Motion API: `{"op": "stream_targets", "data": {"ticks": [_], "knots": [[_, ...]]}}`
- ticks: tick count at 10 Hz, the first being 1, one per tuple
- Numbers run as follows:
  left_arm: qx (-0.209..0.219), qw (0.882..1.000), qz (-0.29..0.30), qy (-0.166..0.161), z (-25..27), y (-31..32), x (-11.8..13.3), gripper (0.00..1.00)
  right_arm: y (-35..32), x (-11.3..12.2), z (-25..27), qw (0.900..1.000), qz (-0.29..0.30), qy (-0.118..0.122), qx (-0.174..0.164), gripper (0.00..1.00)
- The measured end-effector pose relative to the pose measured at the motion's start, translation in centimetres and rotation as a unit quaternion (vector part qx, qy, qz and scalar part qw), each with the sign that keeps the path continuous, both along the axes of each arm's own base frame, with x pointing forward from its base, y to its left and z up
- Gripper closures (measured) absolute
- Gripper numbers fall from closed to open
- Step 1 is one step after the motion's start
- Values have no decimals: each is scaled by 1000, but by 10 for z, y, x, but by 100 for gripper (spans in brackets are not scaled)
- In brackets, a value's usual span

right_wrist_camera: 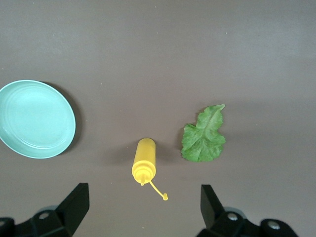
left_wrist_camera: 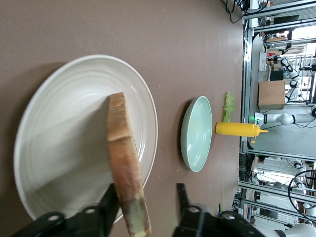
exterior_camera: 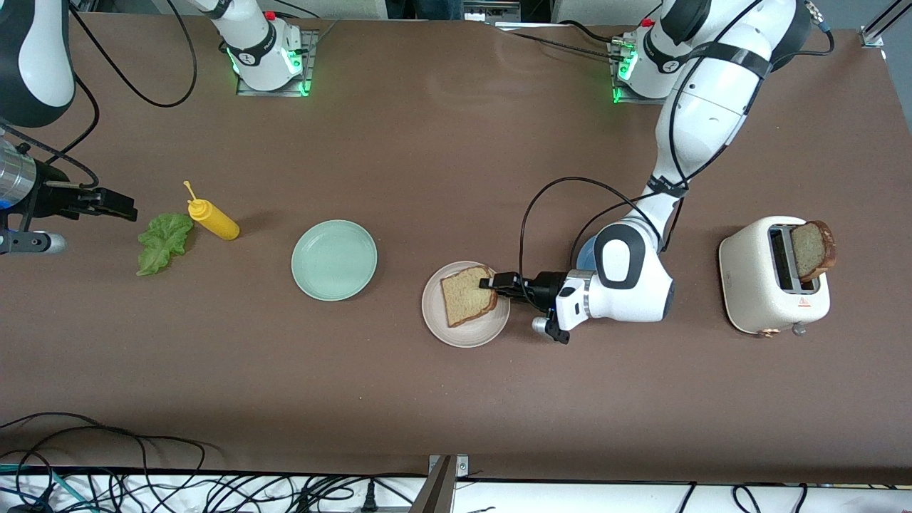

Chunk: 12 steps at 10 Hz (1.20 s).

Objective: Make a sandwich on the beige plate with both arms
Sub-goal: 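Carry the bread slice to the beige plate and release it, then retract the left gripper while the right gripper reaches the lettuce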

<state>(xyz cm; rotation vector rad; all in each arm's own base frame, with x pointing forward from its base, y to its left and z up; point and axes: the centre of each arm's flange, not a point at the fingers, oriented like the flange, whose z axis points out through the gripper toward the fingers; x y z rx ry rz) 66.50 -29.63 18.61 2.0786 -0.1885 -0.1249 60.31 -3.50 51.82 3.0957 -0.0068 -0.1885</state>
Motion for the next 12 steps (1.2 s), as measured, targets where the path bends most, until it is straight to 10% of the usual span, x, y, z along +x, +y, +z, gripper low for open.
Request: {"op": "stream_targets", "data": {"ticks": [3,12], "knots": [[16,1000,-2,-16,10,19,11,1,0,0,0,1000,0,0,0,0],[273,962,-31,-11,173,89,20,0,-29,5,-31,999,-23,27,-6,0]]}}
